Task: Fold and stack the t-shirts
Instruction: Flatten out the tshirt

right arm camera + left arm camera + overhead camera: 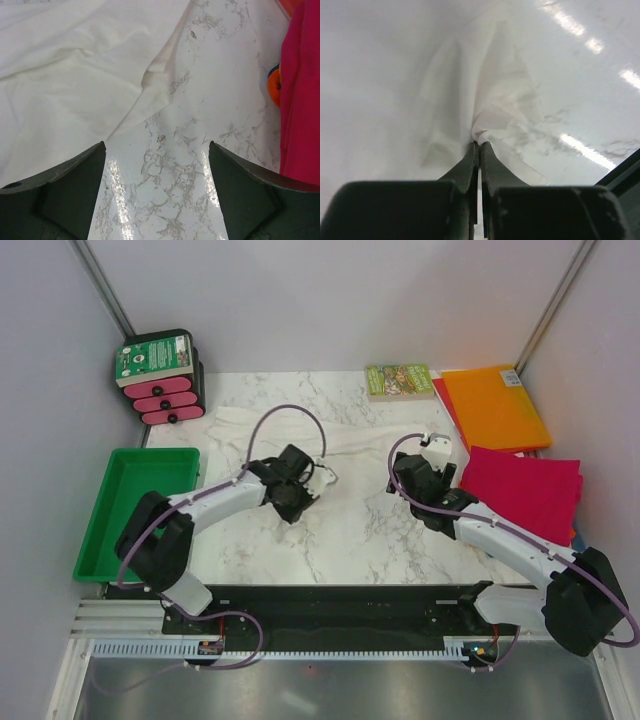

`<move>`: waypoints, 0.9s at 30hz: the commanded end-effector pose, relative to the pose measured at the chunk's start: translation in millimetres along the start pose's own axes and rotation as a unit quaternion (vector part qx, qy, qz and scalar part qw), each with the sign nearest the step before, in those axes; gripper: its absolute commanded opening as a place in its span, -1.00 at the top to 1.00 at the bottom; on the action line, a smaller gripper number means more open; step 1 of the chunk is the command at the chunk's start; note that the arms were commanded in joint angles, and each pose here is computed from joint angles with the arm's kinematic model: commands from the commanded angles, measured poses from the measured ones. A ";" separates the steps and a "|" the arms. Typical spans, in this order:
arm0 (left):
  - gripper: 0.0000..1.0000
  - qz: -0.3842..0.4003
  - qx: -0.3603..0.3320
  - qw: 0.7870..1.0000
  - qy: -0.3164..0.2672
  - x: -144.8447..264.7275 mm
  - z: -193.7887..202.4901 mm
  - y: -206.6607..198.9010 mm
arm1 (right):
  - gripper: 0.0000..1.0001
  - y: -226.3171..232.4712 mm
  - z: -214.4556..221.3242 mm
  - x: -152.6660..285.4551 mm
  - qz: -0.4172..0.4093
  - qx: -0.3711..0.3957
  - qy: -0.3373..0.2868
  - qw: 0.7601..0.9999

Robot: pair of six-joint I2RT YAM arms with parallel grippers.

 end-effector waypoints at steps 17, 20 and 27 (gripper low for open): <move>0.96 -0.064 0.146 0.986 -0.052 78.4 41.1 113.5 | 0.03 41.9 19.6 -15.9 -0.080 0.022 0.041 0.996; 0.96 -0.055 0.160 0.984 -0.064 78.9 32.7 112.1 | 0.10 68.6 31.3 -10.8 -0.135 0.043 0.053 0.988; 0.96 -0.049 0.172 0.982 -0.065 75.9 35.7 108.2 | -0.15 104.5 42.0 -2.9 -0.174 0.087 0.065 0.979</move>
Point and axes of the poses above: each gripper's point midway between its finger pads, its own x axis back along the fingers, its own y axis along the line the jaws close on, z = x × y, the point moved 1 cm from there along x, back along the fingers, and after that the axes turned 8 degrees about x, right-handed, at the moved point
